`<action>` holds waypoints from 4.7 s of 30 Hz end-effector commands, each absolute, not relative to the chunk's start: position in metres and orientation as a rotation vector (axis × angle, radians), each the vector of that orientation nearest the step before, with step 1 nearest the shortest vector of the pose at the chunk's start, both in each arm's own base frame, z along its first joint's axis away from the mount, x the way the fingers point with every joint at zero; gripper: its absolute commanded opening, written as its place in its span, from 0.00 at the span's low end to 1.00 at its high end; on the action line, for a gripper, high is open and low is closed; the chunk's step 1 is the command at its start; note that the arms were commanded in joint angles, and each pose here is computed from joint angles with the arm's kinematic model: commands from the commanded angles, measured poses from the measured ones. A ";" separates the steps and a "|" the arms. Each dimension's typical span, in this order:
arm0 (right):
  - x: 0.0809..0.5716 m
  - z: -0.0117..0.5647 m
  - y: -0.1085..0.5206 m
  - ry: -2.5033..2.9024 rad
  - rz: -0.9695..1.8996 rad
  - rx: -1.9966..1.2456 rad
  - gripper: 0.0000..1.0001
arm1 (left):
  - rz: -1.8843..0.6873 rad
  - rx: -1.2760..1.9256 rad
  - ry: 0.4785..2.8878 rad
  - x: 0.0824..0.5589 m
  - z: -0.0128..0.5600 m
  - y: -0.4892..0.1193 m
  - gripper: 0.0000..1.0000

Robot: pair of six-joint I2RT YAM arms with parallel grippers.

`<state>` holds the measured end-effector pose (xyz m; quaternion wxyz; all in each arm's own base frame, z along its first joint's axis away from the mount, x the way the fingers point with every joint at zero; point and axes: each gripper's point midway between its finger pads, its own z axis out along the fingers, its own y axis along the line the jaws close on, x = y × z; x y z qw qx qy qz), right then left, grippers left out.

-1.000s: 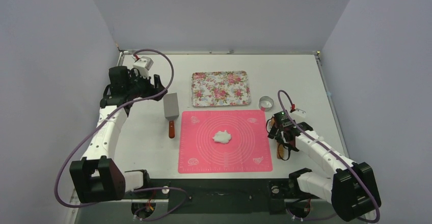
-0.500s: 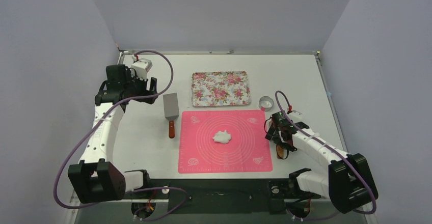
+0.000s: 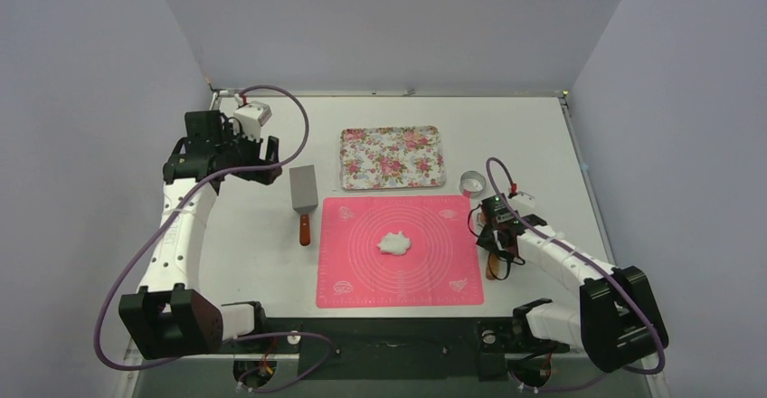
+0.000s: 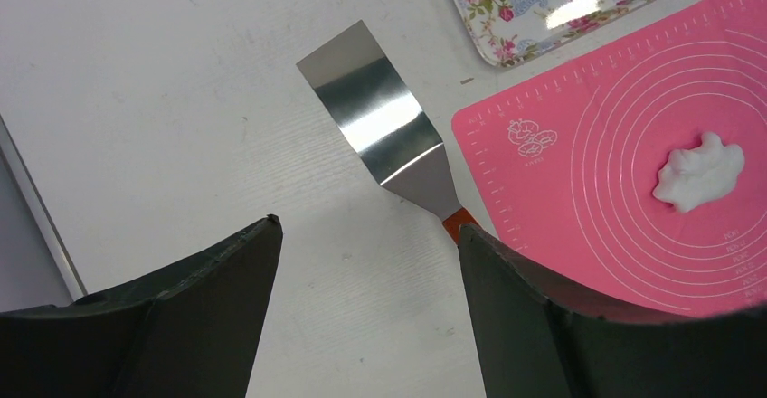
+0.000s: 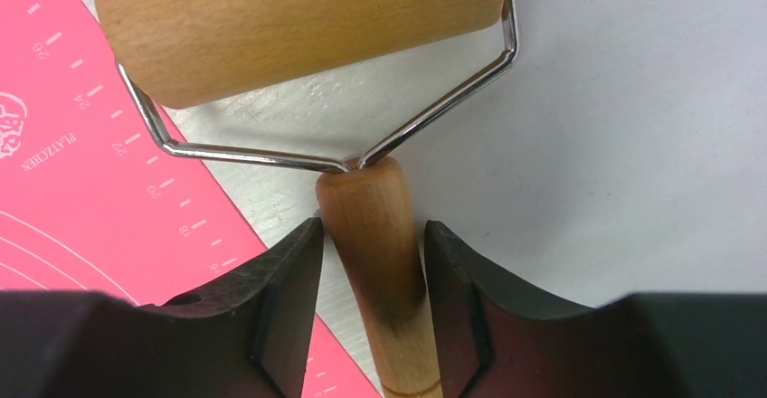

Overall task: Roll out the dumpling wrappers from the dough
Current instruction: Pick up the rolling pin from the center of the board, then flatten out the dough on the work surface.

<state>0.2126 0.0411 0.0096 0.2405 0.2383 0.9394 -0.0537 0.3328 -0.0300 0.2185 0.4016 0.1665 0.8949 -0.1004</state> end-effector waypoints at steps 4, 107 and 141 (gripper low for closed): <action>0.195 -0.001 0.048 2.633 -0.088 0.677 0.28 | -0.373 0.475 2.227 0.328 0.234 -0.047 0.70; 0.183 0.302 0.290 2.131 1.379 -0.475 0.00 | -0.280 1.819 0.953 0.191 0.322 -0.313 0.70; 0.174 0.329 0.299 2.055 1.437 -0.509 0.00 | -0.192 1.888 0.921 0.206 0.307 -0.314 0.31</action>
